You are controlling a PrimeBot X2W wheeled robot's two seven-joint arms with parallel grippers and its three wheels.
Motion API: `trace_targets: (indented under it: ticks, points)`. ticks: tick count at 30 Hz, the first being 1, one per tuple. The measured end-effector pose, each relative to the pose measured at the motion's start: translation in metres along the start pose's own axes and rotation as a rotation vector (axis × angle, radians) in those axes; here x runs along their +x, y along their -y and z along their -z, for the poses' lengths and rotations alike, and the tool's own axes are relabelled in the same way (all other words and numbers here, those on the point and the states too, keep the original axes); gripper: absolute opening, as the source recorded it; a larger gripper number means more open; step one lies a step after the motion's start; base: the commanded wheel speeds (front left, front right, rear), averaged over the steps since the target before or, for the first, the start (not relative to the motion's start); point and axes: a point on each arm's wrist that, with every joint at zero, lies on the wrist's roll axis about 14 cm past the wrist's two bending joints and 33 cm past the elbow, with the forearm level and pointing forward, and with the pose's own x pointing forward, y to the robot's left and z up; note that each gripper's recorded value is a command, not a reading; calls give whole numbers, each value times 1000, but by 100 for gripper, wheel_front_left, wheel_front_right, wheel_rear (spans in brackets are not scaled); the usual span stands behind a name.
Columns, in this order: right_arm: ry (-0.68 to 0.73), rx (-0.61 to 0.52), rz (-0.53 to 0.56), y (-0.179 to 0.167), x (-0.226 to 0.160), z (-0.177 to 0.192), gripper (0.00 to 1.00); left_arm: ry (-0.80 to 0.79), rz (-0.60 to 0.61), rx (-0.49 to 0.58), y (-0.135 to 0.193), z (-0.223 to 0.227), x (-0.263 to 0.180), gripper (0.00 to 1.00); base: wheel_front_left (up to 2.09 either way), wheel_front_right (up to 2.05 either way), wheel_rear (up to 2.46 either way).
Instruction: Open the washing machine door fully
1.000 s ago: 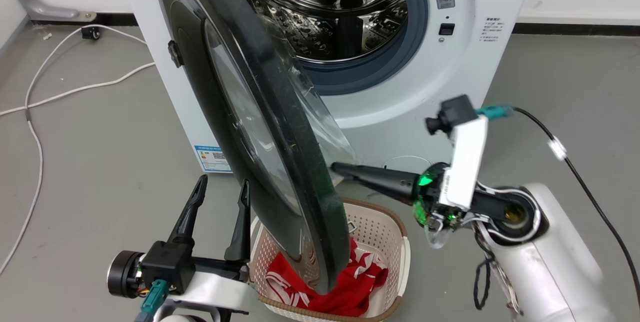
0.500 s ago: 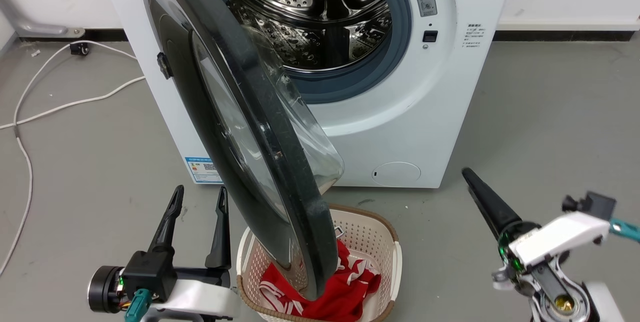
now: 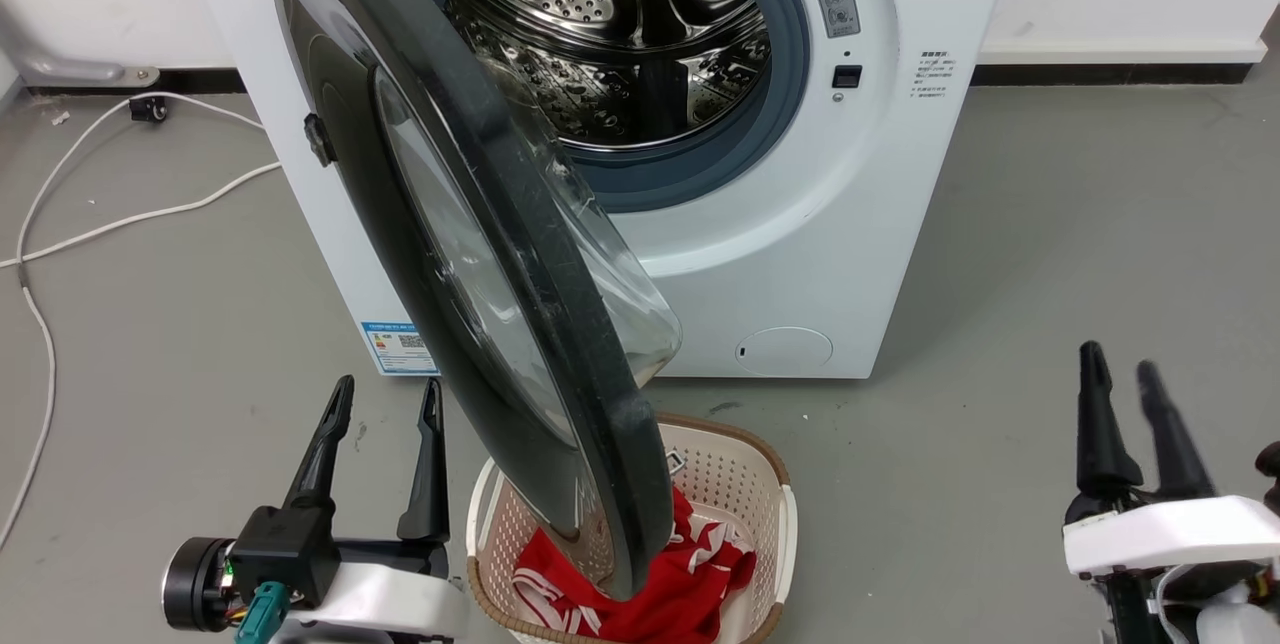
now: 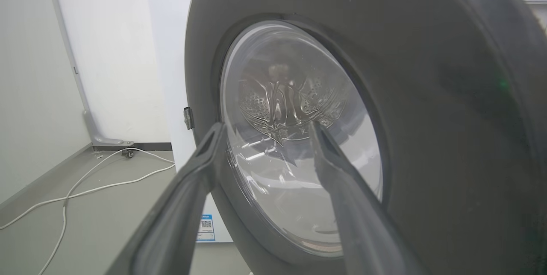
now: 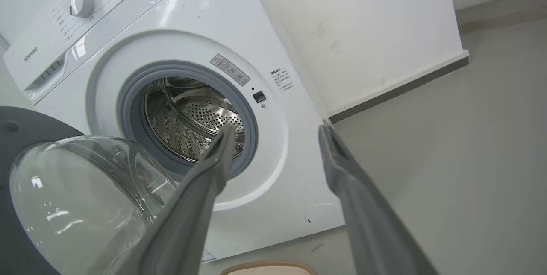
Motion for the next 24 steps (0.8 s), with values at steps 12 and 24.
trace_targets:
  ticks: [12, 24]
  points:
    - [178, -613, -153, -43, -10, -48, 100, 4, -3, 7, -2, -1, 2, 100, 0, 0, 0]
    - [64, -619, -134, -26, -27, -16, 100, -3, 5, 13, -1, 2, 5, 100, 0, 0, 0]
